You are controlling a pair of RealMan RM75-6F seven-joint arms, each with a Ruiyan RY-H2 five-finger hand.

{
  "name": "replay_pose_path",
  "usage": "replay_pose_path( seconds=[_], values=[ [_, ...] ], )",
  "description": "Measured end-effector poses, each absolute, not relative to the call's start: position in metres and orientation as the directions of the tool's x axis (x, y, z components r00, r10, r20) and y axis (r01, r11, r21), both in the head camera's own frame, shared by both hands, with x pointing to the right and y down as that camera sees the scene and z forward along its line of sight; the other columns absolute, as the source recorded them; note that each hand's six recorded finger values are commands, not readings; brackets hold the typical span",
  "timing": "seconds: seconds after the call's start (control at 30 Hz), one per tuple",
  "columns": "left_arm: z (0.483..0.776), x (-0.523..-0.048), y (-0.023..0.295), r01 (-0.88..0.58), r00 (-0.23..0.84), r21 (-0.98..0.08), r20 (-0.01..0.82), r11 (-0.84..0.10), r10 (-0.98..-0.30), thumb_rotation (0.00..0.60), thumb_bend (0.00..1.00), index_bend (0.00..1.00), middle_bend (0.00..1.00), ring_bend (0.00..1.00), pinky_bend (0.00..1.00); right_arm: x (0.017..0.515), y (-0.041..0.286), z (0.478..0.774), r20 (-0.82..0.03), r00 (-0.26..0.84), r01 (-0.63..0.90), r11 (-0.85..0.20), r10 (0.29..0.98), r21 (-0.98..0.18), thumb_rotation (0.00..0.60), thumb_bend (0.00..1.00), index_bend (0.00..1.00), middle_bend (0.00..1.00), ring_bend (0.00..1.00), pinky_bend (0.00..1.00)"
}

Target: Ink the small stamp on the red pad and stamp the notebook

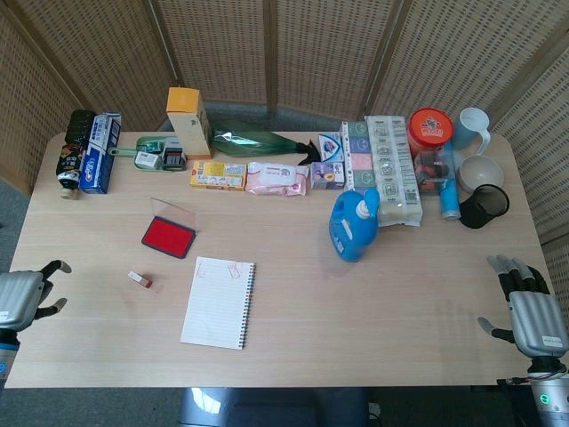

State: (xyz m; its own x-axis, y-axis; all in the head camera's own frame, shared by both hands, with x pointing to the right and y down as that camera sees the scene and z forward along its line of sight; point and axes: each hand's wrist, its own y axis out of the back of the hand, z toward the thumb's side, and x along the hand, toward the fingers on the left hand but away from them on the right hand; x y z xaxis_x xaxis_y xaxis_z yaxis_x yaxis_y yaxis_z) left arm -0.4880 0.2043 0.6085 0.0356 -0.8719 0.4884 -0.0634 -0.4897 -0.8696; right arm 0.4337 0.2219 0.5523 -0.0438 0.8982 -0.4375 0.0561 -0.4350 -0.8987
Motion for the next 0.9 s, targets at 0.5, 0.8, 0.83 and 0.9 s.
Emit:
replay_pose_path(
  seconds=[0.5, 0.8, 0.83, 0.9],
  values=[
    [0.645, -0.446, 0.187, 0.014, 0.163, -0.844, 0.530, -0.536, -0.832, 0.600, 0.16, 0.40, 1.00, 1.00, 1.00, 0.437, 0.220, 0.559, -0.454, -0.058, 0.053, -0.451, 0.889, -0.891, 0.600, 0.00, 0.09, 0.10, 0.11, 0.10],
    [0.666, -0.425, 0.182, 0.030, 0.167, -0.833, 0.549, -0.552, -0.819, 0.600, 0.17, 0.40, 1.00, 1.00, 1.00, 0.439, 0.219, 0.557, -0.451, -0.061, 0.060, -0.448, 0.890, -0.892, 0.600, 0.00, 0.09, 0.10, 0.11, 0.10],
    [0.668, -0.423, 0.181, 0.031, 0.167, -0.833, 0.549, -0.552, -0.819, 0.600, 0.17, 0.40, 1.00, 1.00, 1.00, 0.439, 0.219, 0.557, -0.451, -0.061, 0.060, -0.447, 0.891, -0.892, 0.600, 0.00, 0.09, 0.10, 0.11, 0.10],
    [0.671, -0.420, 0.180, 0.033, 0.169, -0.833, 0.550, -0.553, -0.818, 0.600, 0.18, 0.40, 1.00, 1.00, 1.00, 0.439, 0.219, 0.557, -0.450, -0.062, 0.061, -0.447, 0.891, -0.892, 0.600, 0.00, 0.09, 0.10, 0.11, 0.10]
  ],
)
